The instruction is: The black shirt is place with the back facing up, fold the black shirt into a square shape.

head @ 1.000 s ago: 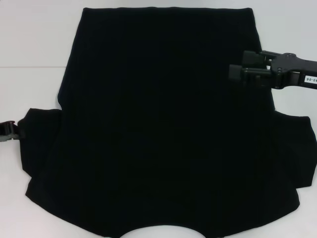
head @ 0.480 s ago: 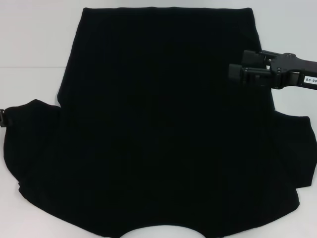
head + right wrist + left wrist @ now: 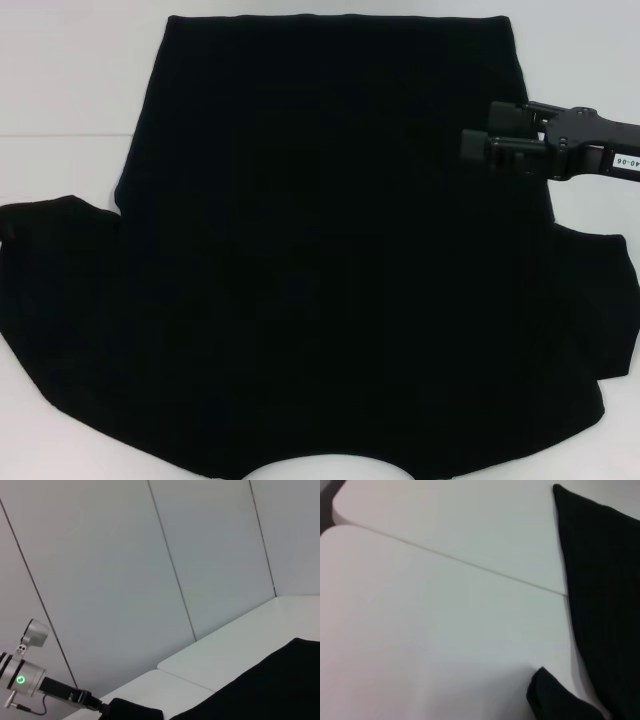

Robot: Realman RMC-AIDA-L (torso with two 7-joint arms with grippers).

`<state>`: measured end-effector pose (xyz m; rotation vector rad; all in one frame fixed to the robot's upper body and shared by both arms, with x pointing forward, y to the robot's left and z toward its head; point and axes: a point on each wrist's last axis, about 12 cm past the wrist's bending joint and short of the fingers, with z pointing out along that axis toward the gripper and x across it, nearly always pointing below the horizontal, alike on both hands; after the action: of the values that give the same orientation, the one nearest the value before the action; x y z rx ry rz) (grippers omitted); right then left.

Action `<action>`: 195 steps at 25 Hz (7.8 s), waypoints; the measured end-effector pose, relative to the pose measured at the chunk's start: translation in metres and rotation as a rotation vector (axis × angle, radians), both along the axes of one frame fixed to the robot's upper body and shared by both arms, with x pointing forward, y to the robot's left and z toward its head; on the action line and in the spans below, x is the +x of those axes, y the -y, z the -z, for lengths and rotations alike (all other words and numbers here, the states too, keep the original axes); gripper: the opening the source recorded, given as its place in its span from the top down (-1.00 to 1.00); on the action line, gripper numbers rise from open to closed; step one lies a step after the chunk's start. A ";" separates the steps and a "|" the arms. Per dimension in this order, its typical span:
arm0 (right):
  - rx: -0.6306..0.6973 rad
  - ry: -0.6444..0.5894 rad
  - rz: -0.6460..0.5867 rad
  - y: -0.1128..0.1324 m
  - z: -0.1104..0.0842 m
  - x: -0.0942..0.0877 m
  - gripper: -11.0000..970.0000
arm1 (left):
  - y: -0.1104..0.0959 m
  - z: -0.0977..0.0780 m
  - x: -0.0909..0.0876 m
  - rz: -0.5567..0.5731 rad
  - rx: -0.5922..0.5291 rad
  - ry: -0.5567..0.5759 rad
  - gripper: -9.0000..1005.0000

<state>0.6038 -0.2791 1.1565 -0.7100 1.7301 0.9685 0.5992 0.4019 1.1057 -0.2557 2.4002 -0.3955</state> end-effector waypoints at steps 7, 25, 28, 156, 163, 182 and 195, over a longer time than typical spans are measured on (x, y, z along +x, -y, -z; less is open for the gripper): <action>0.000 0.000 -0.001 0.000 0.000 0.000 -0.88 | 0.003 -0.003 0.007 0.004 0.020 0.019 0.97; 0.001 -0.001 0.000 0.000 0.002 -0.001 -0.88 | 0.065 -0.015 -0.005 0.302 -0.306 0.100 0.92; 0.003 -0.001 0.004 0.000 0.002 -0.001 -0.88 | 0.085 -0.011 -0.006 0.351 -0.350 0.125 0.90; -0.456 -0.716 0.591 0.106 0.031 0.009 0.96 | 0.197 0.022 -0.029 1.155 -0.028 0.660 -0.86; -0.468 -0.681 0.515 0.080 0.019 0.024 0.96 | 0.197 0.022 -0.028 1.144 -0.033 0.654 -0.86; -0.682 -0.558 0.127 -0.058 -0.004 0.051 0.94 | 0.190 0.017 -0.023 1.091 -0.038 0.674 -0.86; -0.520 -0.455 0.135 -0.047 -0.020 0.037 0.31 | 0.177 0.014 -0.025 1.024 -0.066 0.697 -0.85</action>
<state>0.6410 -0.2325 1.1762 -0.7181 2.4446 0.6128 0.5744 0.2247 1.0913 0.9709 1.6469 -0.8405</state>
